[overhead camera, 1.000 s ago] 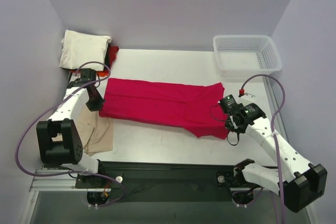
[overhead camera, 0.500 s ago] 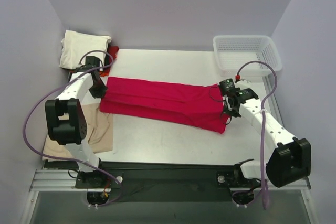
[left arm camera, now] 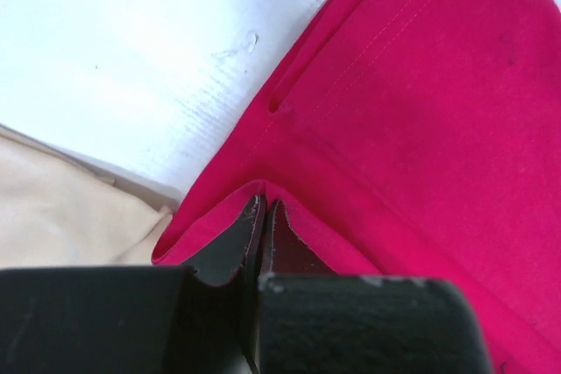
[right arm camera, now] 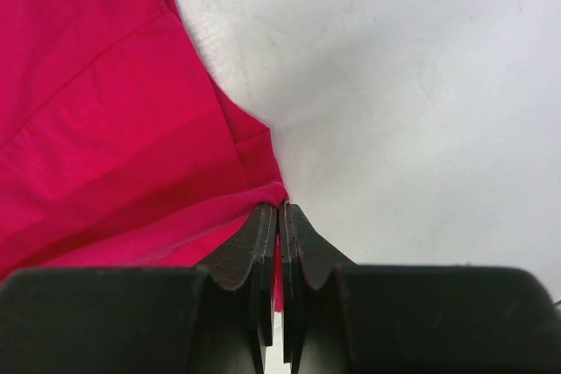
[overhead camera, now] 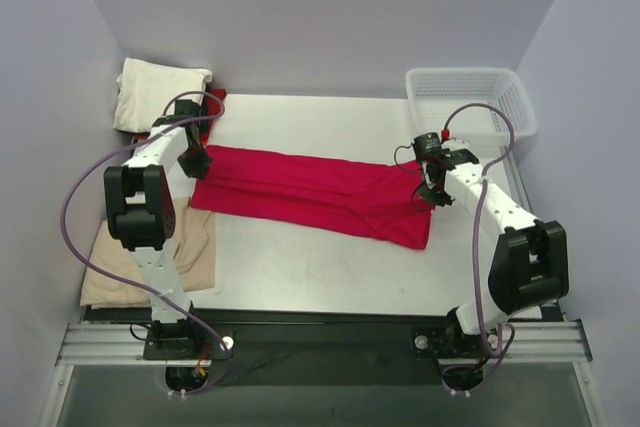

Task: Fold and stack the t-shirts
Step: Fold the other side of the tshirt into a rectangle

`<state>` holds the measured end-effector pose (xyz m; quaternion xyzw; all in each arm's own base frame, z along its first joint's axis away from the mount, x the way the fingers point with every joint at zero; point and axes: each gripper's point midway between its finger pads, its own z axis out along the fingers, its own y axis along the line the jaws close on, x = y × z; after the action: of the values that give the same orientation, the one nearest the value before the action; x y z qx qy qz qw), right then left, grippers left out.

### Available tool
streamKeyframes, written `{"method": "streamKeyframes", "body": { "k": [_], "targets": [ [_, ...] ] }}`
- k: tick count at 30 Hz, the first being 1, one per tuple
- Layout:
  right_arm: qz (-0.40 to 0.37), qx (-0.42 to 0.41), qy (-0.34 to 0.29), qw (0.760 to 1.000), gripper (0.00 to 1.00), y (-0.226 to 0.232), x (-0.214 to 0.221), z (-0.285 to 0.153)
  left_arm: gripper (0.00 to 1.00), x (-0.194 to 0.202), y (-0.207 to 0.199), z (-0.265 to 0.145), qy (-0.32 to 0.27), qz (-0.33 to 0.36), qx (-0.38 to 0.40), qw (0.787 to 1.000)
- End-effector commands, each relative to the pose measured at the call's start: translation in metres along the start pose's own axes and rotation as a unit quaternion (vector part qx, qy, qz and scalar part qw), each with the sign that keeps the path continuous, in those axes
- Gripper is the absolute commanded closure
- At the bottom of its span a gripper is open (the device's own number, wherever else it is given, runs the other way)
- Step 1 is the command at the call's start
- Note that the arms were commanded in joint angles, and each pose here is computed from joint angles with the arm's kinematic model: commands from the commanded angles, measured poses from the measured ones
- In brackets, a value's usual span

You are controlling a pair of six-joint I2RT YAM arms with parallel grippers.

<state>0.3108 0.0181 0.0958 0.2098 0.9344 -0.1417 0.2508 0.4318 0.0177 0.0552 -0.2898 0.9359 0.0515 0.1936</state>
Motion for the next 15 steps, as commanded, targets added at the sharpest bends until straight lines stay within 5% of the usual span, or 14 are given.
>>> {"method": "streamKeyframes", "body": {
  "k": [1, 6, 10, 15],
  "targets": [
    [-0.002, 0.006, -0.005, 1.0, 1.0, 0.001, -0.013, 0.002, 1.0, -0.03, -0.007, -0.004, -0.038, -0.005, -0.002, 0.999],
    [-0.003, 0.007, -0.001, 1.0, 1.0, 0.006, -0.02, 0.009, 1.0, -0.034, -0.009, 0.003, -0.037, -0.005, -0.009, 0.999],
    [-0.002, 0.004, 0.0, 1.0, 1.0, 0.009, -0.026, 0.012, 0.32, -0.04, -0.005, 0.003, -0.055, -0.01, -0.023, 0.998],
    [-0.002, -0.003, 0.005, 1.0, 1.0, 0.016, -0.031, 0.018, 0.08, -0.05, -0.024, -0.015, -0.114, 0.0, -0.002, 0.993]
  ]
}}
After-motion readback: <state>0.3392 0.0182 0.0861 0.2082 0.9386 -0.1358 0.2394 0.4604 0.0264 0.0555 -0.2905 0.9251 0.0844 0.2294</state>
